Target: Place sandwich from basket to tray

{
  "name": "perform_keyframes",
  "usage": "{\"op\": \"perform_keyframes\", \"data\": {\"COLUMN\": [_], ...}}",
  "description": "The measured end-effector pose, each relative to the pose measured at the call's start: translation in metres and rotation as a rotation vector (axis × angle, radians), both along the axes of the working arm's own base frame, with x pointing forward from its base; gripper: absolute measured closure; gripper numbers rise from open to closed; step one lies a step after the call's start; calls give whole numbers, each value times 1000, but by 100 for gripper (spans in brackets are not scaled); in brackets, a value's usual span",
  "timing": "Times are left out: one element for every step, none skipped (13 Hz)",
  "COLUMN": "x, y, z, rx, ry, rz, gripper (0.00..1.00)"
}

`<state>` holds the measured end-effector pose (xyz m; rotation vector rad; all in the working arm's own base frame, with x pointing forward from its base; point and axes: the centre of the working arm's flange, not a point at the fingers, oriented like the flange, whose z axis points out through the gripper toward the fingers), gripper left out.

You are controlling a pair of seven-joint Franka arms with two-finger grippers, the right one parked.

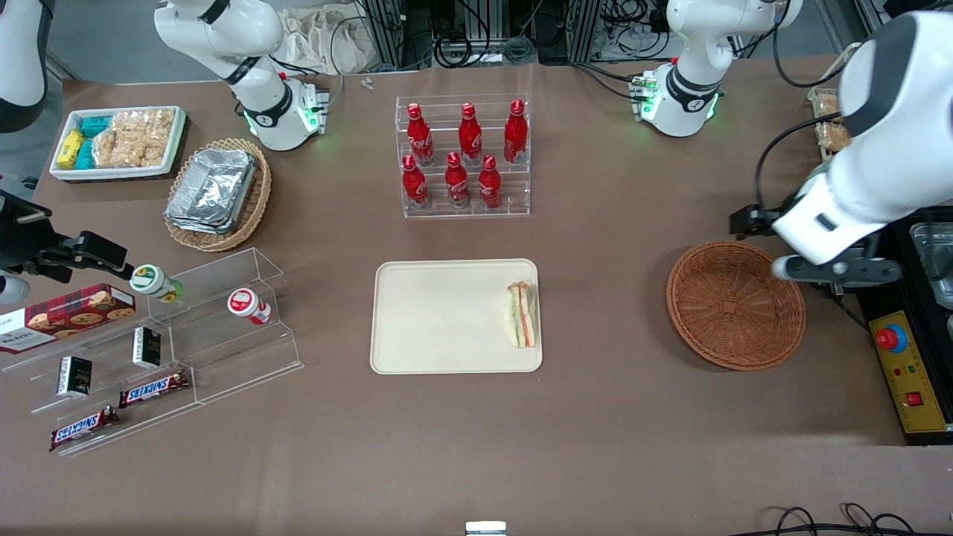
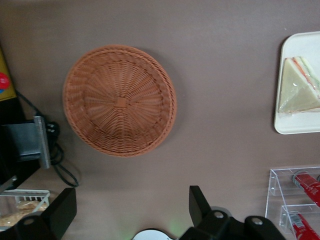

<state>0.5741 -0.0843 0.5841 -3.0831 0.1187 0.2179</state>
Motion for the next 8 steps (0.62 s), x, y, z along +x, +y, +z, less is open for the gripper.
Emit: {"op": "perform_keyframes", "data": {"x": [-2, -4, -6, -6, -6, -6, -5, -5], "y": [10, 20, 30, 39, 44, 49, 52, 53], "z": [10, 19, 27, 35, 40, 43, 43, 43], "rx": [1, 2, 3, 2, 1, 1, 1, 1], "ry": [-17, -31, -39, -48, -57, -60, -61, -61], "rz": [14, 32, 50, 63, 72, 80, 85, 87], "gripper": [0, 0, 0, 0, 0, 0, 0, 0]}}
